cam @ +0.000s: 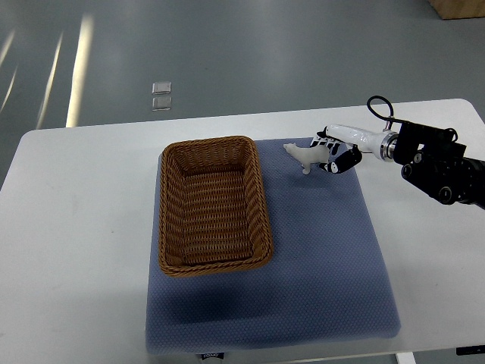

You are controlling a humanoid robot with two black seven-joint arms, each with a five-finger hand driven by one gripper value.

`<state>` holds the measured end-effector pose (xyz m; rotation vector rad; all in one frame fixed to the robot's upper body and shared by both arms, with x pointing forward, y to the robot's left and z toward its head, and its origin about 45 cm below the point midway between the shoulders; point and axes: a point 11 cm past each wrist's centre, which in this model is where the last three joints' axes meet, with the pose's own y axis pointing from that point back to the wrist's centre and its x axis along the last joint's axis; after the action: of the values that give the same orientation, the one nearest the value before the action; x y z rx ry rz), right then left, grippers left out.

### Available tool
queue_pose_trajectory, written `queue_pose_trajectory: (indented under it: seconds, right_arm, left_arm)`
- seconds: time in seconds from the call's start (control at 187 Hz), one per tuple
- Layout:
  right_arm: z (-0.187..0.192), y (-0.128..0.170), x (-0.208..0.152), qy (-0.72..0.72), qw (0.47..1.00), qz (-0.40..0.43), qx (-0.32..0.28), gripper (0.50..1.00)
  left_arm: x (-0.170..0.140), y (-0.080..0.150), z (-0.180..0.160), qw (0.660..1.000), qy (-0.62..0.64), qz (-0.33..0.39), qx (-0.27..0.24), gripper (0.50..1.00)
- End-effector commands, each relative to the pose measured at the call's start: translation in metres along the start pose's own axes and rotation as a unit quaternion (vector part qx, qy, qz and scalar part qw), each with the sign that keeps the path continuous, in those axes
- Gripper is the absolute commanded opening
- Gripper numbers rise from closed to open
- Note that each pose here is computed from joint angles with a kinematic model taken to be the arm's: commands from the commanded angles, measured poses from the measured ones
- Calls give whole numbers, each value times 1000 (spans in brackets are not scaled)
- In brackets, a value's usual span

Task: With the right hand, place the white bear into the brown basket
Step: 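Close the right hand fingers around the white polar bear, then lift the bear and carry it over the brown wicker basket, then lower the bear into the basket and open the right hand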

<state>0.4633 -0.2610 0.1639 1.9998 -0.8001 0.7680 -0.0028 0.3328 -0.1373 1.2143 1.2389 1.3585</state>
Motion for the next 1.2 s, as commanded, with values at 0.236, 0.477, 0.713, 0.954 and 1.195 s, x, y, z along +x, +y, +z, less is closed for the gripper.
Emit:
queue_pose_trajectory:
  seconds: [0.236, 0.477, 0.713, 0.954, 1.195]
  right_arm:
    - [-5, -2, 6, 7, 1000, 24, 8, 500]
    - [-39, -7, 45, 31, 997, 54, 44, 500]
    - [-98, -12, 61, 54, 989, 60, 124, 500]
    - [-147, -15, 44, 75, 979, 31, 188, 533]
    - [-188, -30, 0, 110, 966, -18, 235, 627]
  left_arm:
    - [0, 0, 0, 1000, 0, 0, 0, 1000]
    - [1, 0, 0, 1000, 0, 1, 0, 1000]
    - [0, 0, 0, 1000, 0, 0, 0, 1000]
    - [1, 0, 0, 1000, 1, 1, 0, 1000]
    - [1, 0, 0, 1000, 4, 1, 0, 1000]
